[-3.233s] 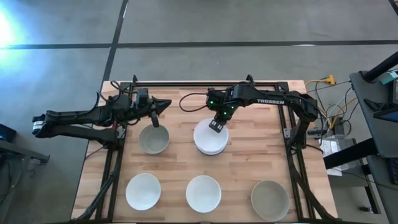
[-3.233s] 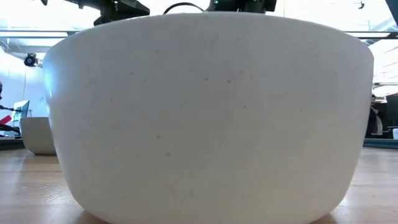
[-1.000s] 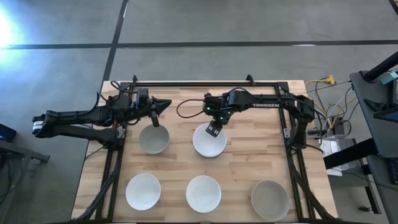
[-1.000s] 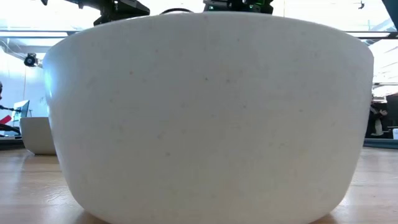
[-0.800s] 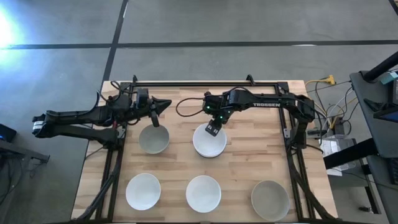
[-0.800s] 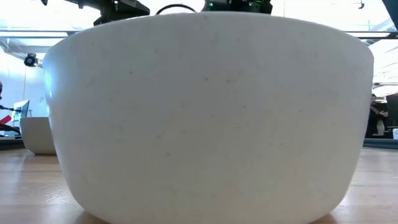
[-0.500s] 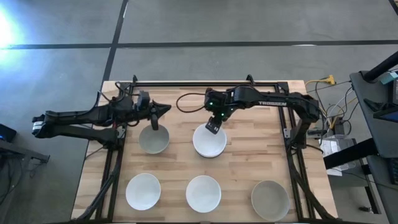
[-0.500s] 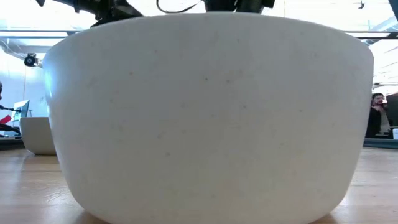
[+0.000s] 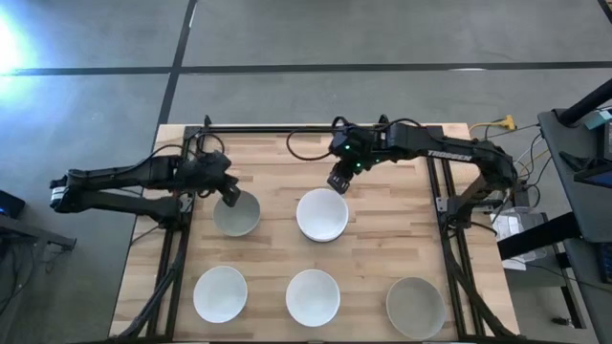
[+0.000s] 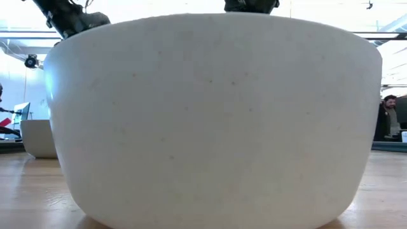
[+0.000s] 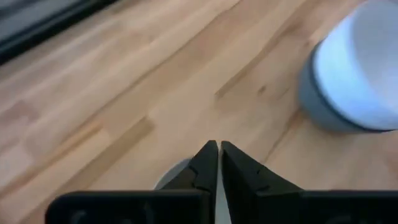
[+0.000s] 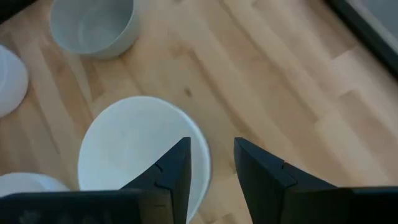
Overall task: Nest bowls inside each other
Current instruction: Stack the gray bowl on the white bowl
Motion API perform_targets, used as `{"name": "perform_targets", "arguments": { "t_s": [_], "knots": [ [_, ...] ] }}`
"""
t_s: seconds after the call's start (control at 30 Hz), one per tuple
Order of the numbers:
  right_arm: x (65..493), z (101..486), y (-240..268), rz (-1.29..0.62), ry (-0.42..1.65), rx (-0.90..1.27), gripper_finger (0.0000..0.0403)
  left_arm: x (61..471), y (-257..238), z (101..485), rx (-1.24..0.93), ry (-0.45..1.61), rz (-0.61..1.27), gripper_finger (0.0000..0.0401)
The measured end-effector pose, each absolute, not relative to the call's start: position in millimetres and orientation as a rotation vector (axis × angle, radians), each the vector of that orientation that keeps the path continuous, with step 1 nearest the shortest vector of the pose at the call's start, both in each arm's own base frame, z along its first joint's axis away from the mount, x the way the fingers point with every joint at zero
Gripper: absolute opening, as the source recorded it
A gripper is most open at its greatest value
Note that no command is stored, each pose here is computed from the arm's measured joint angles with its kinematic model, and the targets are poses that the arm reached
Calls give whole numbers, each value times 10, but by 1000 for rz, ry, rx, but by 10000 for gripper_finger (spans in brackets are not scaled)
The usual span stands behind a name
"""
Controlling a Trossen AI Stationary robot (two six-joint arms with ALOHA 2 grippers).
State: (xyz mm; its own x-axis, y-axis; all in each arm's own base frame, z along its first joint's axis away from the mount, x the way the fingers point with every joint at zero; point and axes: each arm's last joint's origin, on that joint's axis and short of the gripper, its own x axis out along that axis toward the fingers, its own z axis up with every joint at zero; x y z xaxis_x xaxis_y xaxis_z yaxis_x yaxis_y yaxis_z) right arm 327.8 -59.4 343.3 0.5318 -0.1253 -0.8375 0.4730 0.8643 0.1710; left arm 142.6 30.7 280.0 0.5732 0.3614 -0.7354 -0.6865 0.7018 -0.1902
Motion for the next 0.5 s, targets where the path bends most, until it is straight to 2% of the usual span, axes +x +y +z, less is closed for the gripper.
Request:
{"name": "perform_targets", "arguments": {
  "t_s": [0.1, 0.37, 0.5],
  "knots": [
    [3234, 3481, -604, -386, 933, 368, 118, 1415, 347, 2775, -519, 815, 674, 39],
    [3191, 3515, -672, -400, 924, 325, 111, 1417, 563, 2462, -726, 1132, 795, 172],
    [3186, 3514, -690, -397, 928, 313, 113, 1455, 688, 2348, -756, 1208, 848, 219]
  ]
}}
